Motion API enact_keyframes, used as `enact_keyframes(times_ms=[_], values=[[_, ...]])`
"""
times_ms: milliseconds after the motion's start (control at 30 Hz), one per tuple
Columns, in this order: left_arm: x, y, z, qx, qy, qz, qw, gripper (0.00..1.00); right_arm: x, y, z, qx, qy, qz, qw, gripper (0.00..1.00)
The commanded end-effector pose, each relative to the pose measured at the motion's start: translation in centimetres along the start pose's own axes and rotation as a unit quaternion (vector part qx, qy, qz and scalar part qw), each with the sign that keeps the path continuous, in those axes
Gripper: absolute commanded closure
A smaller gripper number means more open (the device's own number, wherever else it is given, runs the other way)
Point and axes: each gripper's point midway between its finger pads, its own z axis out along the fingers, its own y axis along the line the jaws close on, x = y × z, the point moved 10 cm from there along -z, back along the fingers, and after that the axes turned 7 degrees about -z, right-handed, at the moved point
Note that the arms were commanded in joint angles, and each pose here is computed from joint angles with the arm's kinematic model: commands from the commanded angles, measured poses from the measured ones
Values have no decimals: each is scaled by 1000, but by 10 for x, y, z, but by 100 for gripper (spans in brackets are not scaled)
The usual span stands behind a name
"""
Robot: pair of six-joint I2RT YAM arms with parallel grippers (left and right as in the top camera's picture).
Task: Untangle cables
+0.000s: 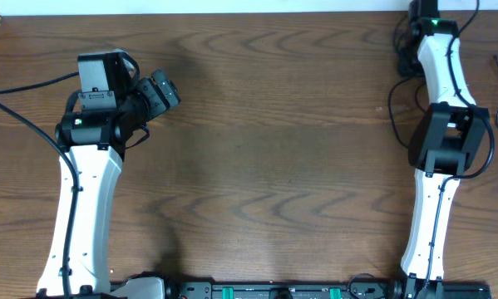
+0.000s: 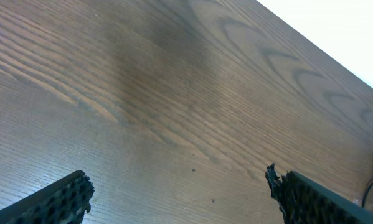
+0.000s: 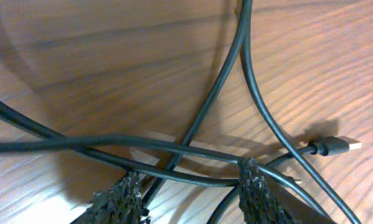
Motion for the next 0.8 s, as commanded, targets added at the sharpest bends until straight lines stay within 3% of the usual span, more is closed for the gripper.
enact_keyframes(times_ms=[0, 233, 467, 633, 767], values=[[-1, 1, 2, -5, -2, 5, 1000, 4, 5, -26, 19, 39, 15, 44, 998, 53], [-2, 0, 2, -2, -7, 6, 1000, 4, 12, -52, 33, -30, 30, 73, 996, 54], [-4, -1, 2, 1, -12, 7, 1000, 4, 3, -43, 14, -125, 9, 28, 992, 53], [-8, -3, 2, 9, -25, 24, 999, 4, -13, -54, -38, -172, -30, 32, 984, 43], [-11, -5, 1, 15, -37, 64, 997, 4, -20, -77, -103, -186, -82, 40, 978, 24]])
